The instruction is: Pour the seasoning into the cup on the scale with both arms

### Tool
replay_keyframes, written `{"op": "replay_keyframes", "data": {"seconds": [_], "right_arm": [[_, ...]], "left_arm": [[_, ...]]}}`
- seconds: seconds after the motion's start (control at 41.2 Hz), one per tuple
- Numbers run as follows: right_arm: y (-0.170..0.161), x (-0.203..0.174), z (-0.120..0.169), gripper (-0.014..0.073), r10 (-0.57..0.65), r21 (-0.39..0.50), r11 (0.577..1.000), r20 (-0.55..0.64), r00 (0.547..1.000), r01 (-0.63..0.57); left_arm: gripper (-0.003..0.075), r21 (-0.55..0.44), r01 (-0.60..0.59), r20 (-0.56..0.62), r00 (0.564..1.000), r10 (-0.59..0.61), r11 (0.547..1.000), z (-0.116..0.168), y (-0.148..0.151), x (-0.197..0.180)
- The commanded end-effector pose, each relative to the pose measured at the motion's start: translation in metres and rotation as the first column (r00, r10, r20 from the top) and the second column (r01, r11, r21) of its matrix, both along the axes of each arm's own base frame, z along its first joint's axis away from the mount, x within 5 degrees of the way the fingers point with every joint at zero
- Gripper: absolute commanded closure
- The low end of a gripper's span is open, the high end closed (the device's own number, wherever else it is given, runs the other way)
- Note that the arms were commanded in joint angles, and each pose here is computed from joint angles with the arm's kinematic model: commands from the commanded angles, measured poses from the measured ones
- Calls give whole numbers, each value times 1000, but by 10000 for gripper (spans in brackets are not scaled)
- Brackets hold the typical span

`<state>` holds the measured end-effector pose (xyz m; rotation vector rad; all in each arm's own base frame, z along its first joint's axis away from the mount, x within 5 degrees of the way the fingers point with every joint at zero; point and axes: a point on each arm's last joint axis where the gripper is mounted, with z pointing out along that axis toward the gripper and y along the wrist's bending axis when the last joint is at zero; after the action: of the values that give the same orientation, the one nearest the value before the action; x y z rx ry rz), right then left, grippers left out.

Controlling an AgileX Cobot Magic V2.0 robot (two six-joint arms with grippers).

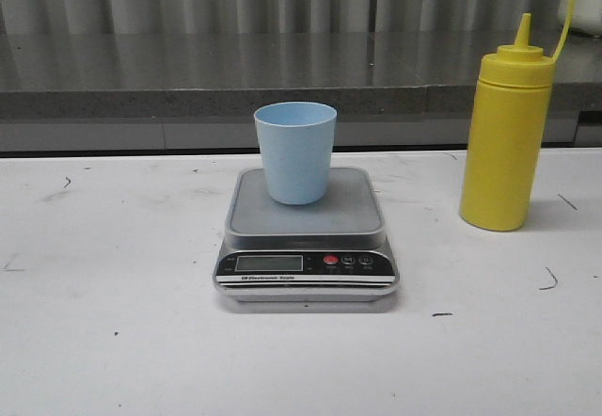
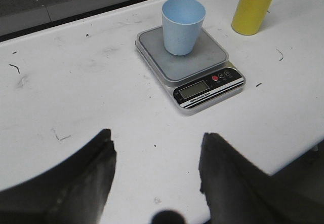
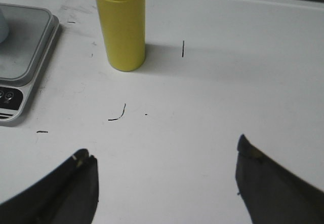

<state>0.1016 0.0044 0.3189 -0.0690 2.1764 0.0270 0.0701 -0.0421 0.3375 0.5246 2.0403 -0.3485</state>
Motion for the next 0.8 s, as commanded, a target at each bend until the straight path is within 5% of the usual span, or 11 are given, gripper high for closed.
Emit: {"op": "replay_keyframes", "data": {"seconds": [0.0, 0.436, 0.776], "right_arm": [[0, 4, 14, 15, 1, -9, 1000, 89, 996, 0], [5, 11, 16, 11, 31, 33, 999, 108, 994, -35], [31, 40, 2, -8, 219, 14, 976, -64, 974, -219]], "left_arm": [[355, -49, 10, 78, 997, -6, 999, 13, -2, 2], [355, -49, 10, 78, 997, -6, 999, 13, -2, 2], [355, -49, 10, 78, 997, -6, 999, 13, -2, 2]]}}
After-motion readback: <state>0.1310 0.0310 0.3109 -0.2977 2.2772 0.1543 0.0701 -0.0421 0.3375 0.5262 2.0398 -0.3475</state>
